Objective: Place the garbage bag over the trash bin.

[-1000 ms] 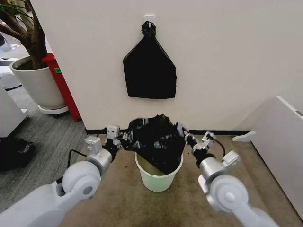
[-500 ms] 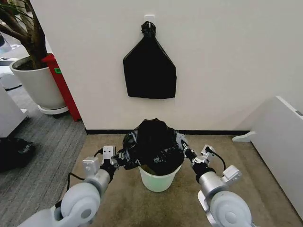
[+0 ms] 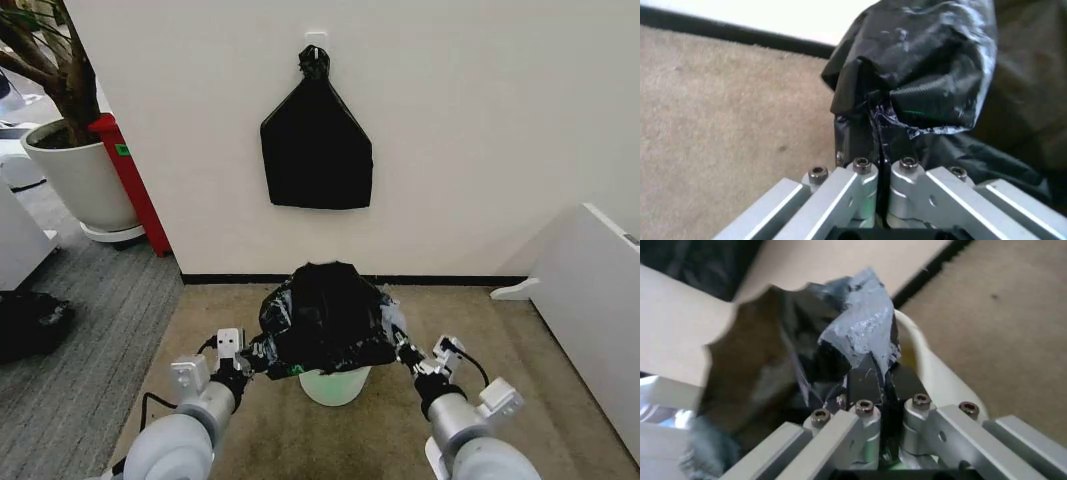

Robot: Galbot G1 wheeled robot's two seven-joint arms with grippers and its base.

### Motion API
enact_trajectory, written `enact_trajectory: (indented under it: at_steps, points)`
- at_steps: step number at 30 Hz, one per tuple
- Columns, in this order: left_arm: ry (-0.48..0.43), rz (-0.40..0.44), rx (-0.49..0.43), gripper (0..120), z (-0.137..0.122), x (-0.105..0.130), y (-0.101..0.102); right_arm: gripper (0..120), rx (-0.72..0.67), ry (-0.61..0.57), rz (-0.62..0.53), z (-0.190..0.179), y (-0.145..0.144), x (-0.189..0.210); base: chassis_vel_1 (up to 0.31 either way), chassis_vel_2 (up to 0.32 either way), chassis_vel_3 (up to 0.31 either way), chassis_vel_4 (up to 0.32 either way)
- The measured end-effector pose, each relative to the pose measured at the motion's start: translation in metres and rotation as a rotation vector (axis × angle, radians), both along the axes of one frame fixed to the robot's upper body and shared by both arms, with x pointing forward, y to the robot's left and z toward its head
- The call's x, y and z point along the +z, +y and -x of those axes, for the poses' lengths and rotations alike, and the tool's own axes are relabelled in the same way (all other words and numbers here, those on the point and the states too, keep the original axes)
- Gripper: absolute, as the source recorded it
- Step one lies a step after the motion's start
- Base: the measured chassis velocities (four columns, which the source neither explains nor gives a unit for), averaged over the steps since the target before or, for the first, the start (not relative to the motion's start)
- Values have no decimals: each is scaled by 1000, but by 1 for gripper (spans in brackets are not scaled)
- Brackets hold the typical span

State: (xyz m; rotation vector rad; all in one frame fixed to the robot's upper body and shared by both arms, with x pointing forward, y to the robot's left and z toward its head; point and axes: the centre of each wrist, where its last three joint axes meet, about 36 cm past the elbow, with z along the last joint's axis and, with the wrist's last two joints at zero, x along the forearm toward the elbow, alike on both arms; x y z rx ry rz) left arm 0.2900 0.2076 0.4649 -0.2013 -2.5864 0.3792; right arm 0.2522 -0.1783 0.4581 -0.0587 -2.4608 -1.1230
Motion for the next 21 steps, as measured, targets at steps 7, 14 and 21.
enact_trajectory:
  at_steps: [7,14,21]
  points:
    - [42,-12,42,0,-6,-28,-3,0,-43,94,34,-1,1,-28,0,0,0,0]
    - [76,-29,44,0,-5,-61,-13,0,-44,153,76,0,-1,-56,0,0,0,0]
    - [80,-41,35,0,-9,-82,-19,0,-17,130,106,-8,-6,-80,0,0,0,0]
